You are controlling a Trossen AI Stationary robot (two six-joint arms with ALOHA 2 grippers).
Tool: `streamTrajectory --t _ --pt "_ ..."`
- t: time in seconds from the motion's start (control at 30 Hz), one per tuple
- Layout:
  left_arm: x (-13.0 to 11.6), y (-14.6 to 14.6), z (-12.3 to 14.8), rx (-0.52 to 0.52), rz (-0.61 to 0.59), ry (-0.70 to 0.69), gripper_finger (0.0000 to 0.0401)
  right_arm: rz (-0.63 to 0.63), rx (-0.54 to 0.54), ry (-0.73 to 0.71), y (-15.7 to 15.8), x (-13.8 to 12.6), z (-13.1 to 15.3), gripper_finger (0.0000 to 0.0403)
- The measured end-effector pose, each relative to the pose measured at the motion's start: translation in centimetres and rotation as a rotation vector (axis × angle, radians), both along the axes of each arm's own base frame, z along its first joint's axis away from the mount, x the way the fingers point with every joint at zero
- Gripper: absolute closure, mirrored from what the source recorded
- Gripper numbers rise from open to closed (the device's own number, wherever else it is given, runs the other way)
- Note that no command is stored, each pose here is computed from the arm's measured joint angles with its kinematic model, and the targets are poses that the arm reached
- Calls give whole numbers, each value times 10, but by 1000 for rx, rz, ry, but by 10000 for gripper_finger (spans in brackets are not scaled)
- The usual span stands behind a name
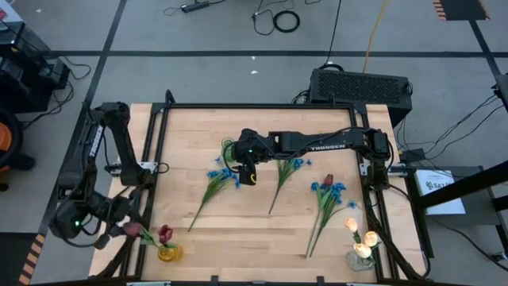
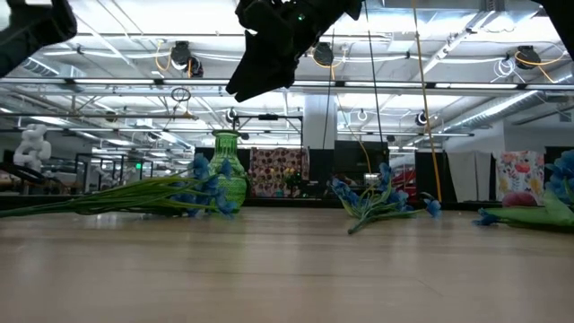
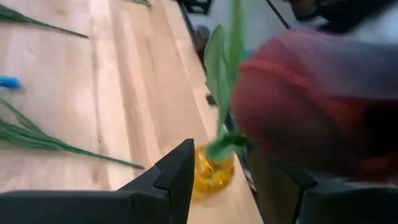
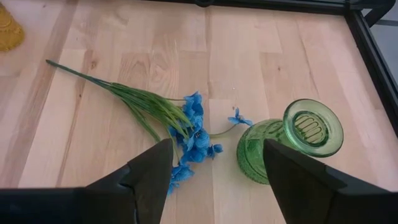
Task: Sort flowers into vase by color
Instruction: Put the left red flower into the yellow vase, then put the red flower into the yellow vase
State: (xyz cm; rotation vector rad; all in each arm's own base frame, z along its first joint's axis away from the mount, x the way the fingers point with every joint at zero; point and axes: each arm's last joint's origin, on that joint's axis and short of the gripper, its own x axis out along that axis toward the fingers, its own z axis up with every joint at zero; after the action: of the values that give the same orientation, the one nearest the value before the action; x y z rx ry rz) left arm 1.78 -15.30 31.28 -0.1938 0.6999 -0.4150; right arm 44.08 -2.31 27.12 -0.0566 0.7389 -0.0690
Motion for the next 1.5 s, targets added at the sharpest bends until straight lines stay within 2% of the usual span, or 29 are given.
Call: streamTrajectory --t 0.27,0.37,0.53,0.6,0.8,0.97,1.23,1.4,1.5 --pt "-9 23 12 -97 -169 119 248 12 -6 7 3 0 0 161" --pt "-11 35 12 -118 -140 163 248 13 -5 11 3 -1 -1 161" --pt "-10 53 4 -47 -37 220 248 13 -5 12 3 -1 -1 161" --pt "-9 55 4 -25 -20 169 248 14 -5 12 4 -1 -1 161" --pt "-1 60 8 52 60 -100 248 16 -8 8 4 0 0 161" --pt "5 70 7 119 151 -166 248 17 -9 0 4 0 0 161" --pt "18 76 12 123 350 -301 248 17 -9 -11 4 1 1 161" --pt "28 61 21 111 376 -360 248 28 -20 -15 5 1 1 161" --pt "38 48 28 141 376 -413 248 29 -31 -17 7 0 4 161"
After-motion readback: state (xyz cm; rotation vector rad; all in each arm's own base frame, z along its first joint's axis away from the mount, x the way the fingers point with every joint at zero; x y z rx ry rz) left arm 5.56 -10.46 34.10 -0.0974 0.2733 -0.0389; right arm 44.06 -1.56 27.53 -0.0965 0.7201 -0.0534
